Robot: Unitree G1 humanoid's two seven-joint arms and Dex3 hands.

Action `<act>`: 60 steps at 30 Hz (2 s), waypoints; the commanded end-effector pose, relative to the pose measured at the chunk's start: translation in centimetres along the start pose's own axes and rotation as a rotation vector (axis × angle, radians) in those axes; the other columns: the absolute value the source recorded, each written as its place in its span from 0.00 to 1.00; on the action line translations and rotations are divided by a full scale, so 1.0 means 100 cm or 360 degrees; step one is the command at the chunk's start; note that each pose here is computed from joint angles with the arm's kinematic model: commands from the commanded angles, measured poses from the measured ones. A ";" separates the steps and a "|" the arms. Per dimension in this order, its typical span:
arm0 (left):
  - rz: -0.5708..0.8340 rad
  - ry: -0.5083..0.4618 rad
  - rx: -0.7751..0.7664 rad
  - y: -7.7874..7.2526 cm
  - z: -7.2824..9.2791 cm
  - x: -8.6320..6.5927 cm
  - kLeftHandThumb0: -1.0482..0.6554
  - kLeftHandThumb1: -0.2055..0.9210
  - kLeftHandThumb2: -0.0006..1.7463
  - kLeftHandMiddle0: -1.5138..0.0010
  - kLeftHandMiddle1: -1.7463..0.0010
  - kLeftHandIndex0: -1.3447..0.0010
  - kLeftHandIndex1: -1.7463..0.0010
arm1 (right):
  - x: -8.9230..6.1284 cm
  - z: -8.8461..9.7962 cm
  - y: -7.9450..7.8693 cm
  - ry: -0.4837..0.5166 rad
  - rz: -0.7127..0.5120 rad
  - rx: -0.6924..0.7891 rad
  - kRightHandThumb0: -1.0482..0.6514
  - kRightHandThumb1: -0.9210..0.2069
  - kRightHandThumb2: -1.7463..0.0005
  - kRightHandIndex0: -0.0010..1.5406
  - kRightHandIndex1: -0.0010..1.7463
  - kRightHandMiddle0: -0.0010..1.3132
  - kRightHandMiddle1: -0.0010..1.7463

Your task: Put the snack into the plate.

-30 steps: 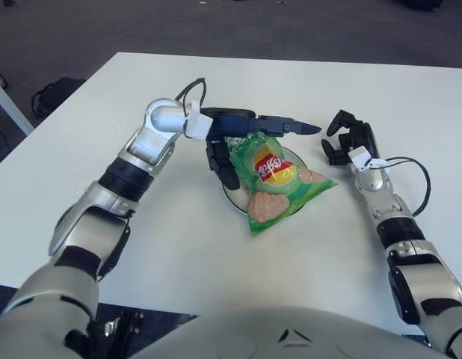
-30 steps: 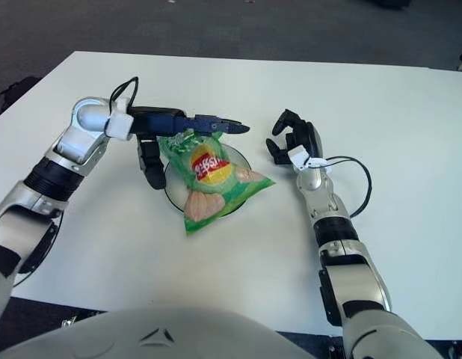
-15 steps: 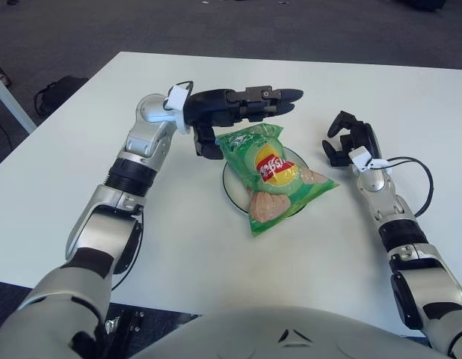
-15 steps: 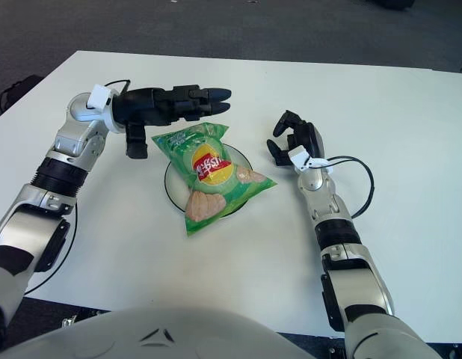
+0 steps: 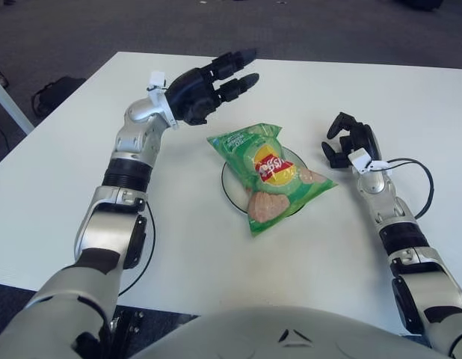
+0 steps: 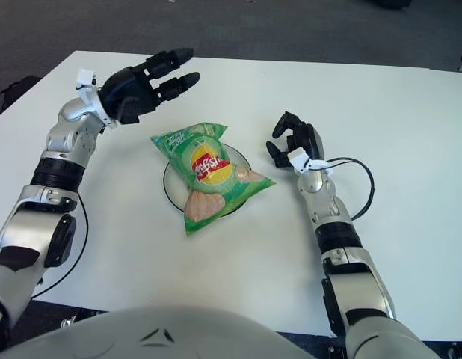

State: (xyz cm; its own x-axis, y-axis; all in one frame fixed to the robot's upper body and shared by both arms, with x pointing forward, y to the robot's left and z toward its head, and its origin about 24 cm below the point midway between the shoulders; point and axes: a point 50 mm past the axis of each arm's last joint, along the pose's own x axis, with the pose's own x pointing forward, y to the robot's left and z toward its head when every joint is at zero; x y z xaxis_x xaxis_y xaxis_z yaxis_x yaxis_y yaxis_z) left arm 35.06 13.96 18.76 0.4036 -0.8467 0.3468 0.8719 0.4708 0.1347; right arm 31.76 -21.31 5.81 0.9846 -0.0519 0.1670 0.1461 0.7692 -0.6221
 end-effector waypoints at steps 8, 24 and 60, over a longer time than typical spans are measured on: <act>0.0153 -0.0181 -0.0069 0.008 0.011 -0.007 0.02 1.00 0.25 0.97 0.98 1.00 0.86 | -0.031 -0.038 0.023 0.0292 0.0203 -0.0089 0.31 0.61 0.18 0.83 1.00 0.53 1.00; 0.0323 -0.0167 -0.0008 0.020 0.022 -0.008 0.15 0.99 0.34 0.93 0.96 1.00 0.92 | -0.031 -0.039 0.023 0.0293 0.0208 -0.0097 0.31 0.62 0.18 0.83 1.00 0.53 1.00; 0.1030 -0.0345 0.0228 0.036 0.025 -0.019 0.46 0.51 0.71 0.97 0.97 1.00 0.86 | -0.031 -0.038 0.023 0.0266 0.0197 -0.0118 0.31 0.62 0.18 0.83 1.00 0.53 1.00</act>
State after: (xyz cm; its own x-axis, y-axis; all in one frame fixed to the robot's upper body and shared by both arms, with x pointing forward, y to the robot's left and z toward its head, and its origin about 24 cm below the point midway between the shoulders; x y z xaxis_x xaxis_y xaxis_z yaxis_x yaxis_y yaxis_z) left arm 36.81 17.56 21.33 0.7324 -0.3793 0.5654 0.4979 0.8648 -0.0648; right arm 31.69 -21.19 5.76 0.9832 -0.0419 0.1775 0.1491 0.7450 -0.6502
